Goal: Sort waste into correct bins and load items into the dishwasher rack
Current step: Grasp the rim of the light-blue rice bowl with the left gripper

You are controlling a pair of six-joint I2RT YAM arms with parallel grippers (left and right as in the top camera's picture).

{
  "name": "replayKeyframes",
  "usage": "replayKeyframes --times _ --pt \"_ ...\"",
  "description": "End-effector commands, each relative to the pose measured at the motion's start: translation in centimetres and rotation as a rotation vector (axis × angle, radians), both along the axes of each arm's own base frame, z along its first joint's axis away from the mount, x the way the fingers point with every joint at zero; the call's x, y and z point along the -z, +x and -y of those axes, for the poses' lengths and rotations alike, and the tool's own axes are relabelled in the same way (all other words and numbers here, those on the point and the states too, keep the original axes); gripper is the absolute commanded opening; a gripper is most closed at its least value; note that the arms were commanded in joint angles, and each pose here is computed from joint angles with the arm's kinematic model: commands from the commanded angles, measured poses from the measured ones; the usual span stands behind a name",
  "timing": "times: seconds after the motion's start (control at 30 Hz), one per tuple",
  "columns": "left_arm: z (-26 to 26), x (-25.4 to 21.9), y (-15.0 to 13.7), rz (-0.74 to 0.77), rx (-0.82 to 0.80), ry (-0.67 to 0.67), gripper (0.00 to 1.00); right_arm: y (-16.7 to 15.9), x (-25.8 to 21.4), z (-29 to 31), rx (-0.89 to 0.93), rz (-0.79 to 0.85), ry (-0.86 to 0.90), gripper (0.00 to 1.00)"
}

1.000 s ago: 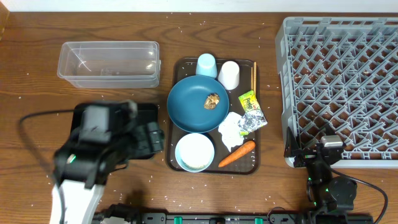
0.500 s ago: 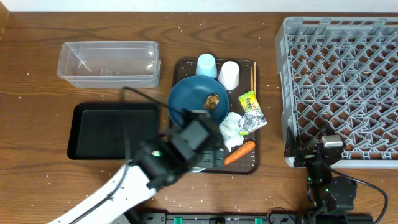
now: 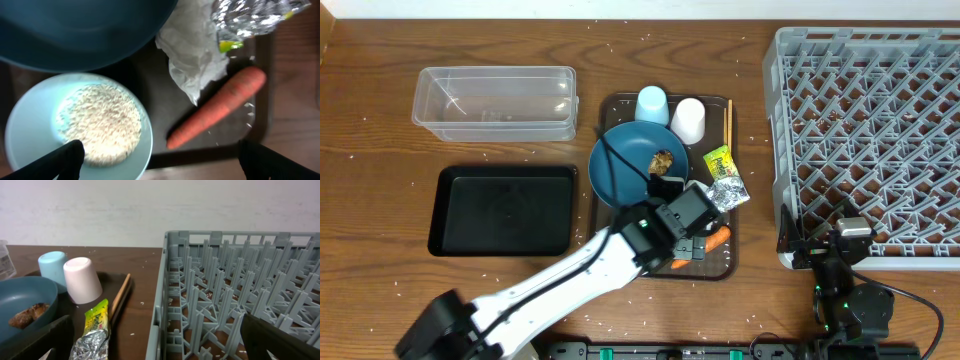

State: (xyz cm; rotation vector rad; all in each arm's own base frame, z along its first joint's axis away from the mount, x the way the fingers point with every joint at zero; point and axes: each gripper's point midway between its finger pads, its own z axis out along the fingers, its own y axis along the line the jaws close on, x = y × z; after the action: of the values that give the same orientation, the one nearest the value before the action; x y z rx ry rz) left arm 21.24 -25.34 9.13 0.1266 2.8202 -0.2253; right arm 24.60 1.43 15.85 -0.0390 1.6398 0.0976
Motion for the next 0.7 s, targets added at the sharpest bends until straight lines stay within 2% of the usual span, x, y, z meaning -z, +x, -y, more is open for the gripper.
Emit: replayKeyframes --times 0.0,0.17,0.67 --pt "0.3 1.3 0.8 0.001 -0.023 0.038 0.96 0.0 0.0 0.3 0.015 0.000 0.002 0.99" --pt "0.0 4.2 0.6 -0.050 -0.022 0.112 0.80 0.0 0.0 0.3 0.015 0.000 0.002 0.99" --pt "-1.2 6.3 0.6 -0.053 -0.077 0.169 0.78 0.0 0.0 0.3 0.015 0.000 0.002 0.99"
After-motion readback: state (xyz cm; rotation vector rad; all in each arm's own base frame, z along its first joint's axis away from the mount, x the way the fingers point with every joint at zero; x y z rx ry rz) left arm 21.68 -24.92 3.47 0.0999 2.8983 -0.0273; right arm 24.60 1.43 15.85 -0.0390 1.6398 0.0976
